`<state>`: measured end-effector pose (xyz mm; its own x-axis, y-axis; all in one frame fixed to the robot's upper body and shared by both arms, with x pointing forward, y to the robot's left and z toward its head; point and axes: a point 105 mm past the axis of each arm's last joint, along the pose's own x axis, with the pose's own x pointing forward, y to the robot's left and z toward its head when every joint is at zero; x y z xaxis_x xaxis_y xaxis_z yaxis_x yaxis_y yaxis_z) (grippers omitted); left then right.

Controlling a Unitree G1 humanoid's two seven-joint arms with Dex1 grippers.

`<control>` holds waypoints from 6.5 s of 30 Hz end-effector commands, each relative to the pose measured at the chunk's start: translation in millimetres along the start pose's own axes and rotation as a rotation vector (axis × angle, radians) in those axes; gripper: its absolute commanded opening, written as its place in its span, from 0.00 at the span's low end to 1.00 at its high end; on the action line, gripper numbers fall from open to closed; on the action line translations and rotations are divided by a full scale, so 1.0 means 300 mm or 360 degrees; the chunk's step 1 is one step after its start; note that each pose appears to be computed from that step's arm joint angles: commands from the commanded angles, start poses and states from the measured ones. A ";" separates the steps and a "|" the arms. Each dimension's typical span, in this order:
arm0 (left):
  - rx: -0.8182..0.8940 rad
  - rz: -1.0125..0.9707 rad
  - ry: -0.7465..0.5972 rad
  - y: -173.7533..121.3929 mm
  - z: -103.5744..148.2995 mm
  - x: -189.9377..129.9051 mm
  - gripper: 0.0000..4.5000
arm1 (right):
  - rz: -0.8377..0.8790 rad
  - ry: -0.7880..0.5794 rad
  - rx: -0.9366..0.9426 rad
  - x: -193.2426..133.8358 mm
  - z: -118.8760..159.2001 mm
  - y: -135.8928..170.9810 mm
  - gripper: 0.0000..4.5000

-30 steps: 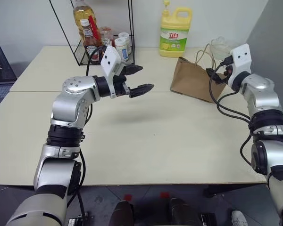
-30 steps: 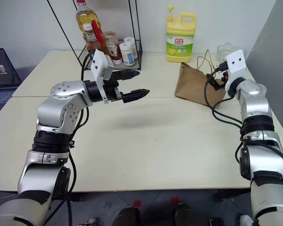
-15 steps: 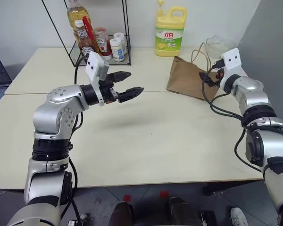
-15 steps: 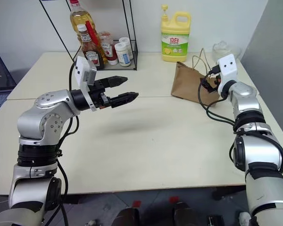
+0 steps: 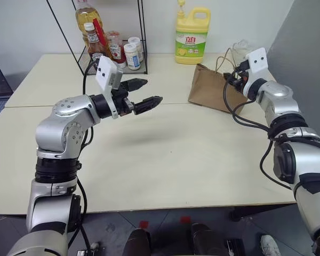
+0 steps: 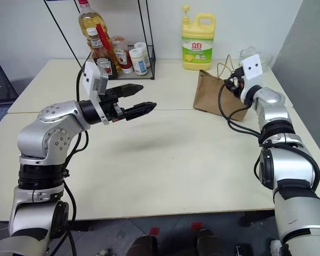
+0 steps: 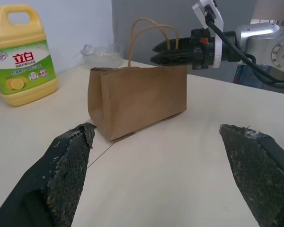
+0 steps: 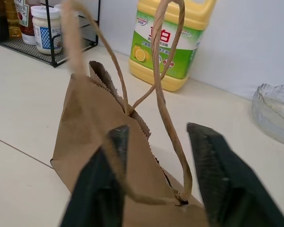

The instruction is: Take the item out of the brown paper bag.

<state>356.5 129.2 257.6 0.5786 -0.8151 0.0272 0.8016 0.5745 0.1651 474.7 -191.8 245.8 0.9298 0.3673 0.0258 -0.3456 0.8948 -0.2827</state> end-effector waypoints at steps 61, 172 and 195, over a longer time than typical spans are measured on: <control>-0.0160 0.0725 0.0124 -0.026 -0.115 -0.406 1.00 | 0.0525 -0.0754 -0.0009 0.156 0.577 0.594 0.01; -0.0158 0.0586 0.0118 -0.007 -0.153 -0.313 1.00 | 0.0549 -0.0038 -0.0380 0.109 0.234 0.559 0.01; -0.0130 0.0460 0.0161 0.013 -0.144 -0.273 1.00 | 0.0771 -0.0037 -0.0168 -0.096 0.203 0.495 0.99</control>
<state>319.4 203.5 200.6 0.8039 -0.5912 -0.0644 0.5938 0.8039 0.0330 399.4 -52.1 235.9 0.6746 0.7142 -0.1868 -0.7262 0.5965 -0.3417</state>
